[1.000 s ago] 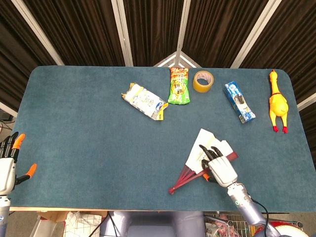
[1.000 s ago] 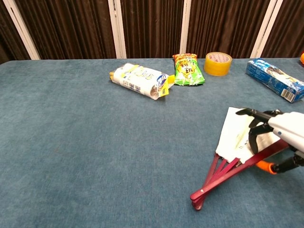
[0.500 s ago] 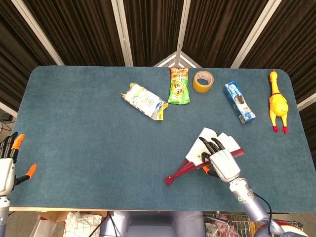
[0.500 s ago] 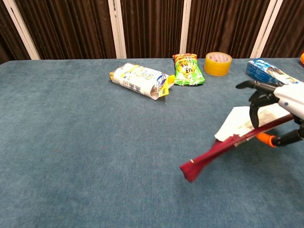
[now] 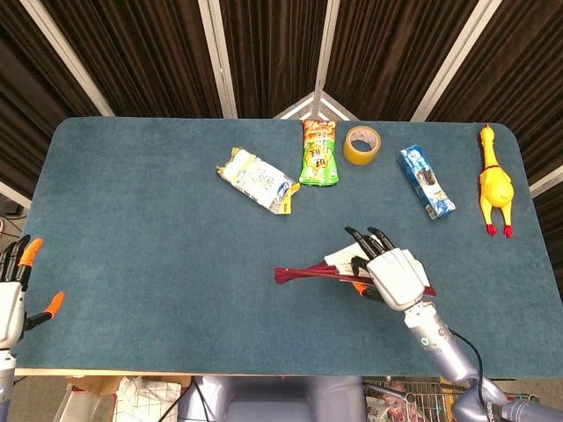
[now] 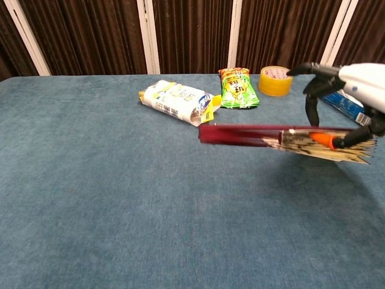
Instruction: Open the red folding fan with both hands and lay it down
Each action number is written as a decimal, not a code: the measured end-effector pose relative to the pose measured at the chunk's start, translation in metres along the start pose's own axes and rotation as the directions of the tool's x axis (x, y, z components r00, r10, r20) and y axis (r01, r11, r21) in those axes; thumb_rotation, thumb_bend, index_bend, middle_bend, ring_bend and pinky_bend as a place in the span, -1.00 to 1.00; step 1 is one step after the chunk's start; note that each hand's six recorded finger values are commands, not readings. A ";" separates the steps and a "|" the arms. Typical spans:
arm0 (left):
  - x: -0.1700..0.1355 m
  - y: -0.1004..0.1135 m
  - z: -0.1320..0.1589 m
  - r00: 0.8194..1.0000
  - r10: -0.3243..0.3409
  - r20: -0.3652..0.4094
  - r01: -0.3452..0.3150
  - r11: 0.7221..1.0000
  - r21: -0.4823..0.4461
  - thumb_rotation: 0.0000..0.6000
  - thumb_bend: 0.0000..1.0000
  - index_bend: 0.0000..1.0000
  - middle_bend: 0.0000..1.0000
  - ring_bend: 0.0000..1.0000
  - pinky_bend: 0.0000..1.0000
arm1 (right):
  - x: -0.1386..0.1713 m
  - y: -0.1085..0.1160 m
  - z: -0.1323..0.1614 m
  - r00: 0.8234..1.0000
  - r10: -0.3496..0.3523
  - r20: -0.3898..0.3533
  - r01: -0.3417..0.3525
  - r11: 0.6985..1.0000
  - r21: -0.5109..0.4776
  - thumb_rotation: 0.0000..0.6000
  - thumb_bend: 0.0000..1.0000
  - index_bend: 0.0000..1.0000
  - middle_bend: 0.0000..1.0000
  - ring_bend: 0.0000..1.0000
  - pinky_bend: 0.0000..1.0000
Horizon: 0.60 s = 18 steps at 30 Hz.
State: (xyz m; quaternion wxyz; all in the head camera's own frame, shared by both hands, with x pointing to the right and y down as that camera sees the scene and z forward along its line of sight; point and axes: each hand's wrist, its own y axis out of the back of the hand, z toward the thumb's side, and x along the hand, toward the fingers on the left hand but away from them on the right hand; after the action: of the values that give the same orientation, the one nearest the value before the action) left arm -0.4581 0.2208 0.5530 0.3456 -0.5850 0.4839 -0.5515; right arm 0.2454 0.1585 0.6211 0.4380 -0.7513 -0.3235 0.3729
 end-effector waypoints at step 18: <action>0.005 -0.005 0.008 0.999 0.006 0.036 -0.005 0.999 -0.035 1.00 -0.24 -0.82 -1.00 -1.00 -0.84 | -0.046 0.047 0.008 0.998 0.021 -0.059 -0.022 1.000 -0.011 1.00 -0.18 0.58 -0.72 -0.49 -0.69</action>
State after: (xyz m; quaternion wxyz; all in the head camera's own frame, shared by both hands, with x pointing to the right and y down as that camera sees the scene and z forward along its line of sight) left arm -0.4501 0.2167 0.5578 0.3455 -0.5994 0.4888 -0.5315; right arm 0.2224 0.1056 0.5890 0.4389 -0.7680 -0.3045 0.3534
